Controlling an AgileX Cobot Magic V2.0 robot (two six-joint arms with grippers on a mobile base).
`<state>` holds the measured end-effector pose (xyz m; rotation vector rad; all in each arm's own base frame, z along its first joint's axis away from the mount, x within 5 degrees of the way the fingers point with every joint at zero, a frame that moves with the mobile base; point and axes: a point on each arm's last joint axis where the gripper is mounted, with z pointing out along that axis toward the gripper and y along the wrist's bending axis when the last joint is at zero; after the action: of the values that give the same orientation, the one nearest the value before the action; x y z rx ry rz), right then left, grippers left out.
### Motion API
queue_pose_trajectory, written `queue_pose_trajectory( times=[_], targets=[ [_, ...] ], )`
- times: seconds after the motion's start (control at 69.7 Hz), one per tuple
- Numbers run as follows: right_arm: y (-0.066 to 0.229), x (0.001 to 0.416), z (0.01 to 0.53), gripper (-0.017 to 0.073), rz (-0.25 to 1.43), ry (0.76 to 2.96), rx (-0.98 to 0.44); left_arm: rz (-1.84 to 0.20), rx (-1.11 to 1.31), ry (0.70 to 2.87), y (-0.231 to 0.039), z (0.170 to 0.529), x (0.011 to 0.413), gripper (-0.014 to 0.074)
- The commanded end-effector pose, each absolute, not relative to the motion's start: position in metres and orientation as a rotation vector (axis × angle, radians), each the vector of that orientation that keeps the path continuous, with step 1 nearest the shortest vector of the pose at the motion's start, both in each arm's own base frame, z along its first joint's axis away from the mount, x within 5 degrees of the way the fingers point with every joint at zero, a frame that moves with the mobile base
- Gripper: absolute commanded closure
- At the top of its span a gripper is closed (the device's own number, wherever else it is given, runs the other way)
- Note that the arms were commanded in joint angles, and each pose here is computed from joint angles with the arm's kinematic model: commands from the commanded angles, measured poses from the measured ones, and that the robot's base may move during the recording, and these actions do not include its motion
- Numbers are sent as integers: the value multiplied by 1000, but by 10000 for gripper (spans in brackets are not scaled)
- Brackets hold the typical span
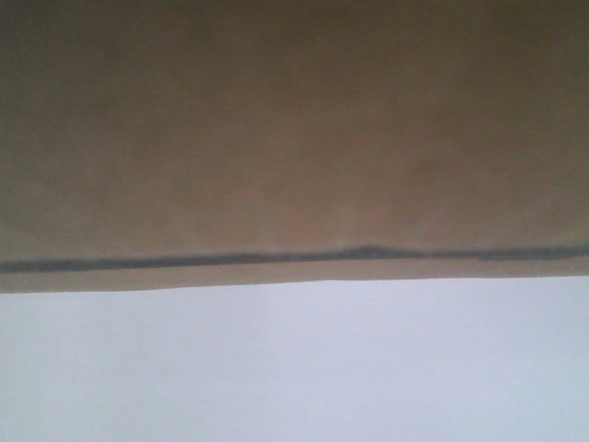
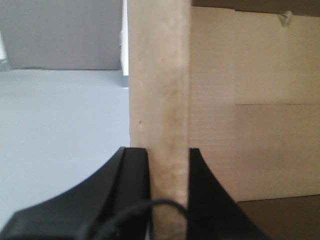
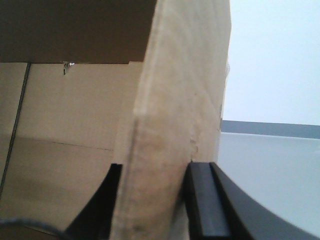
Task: Grab box from left shelf to table start
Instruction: 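Carry the box with both grippers while driving toward the table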
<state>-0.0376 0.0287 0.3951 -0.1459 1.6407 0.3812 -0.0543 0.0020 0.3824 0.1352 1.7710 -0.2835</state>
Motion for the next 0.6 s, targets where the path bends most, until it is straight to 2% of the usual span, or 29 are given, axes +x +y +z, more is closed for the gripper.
queue_pose_trajectory(
  times=[0.0, 0.588],
  targets=[
    [28, -37, 417, 501, 406, 1490, -107, -405, 135, 1578, -3, 407, -58, 687],
    [28, -37, 416, 501, 404, 1493, -106, -405, 134, 1573, -3, 407, -57, 687]
  ],
)
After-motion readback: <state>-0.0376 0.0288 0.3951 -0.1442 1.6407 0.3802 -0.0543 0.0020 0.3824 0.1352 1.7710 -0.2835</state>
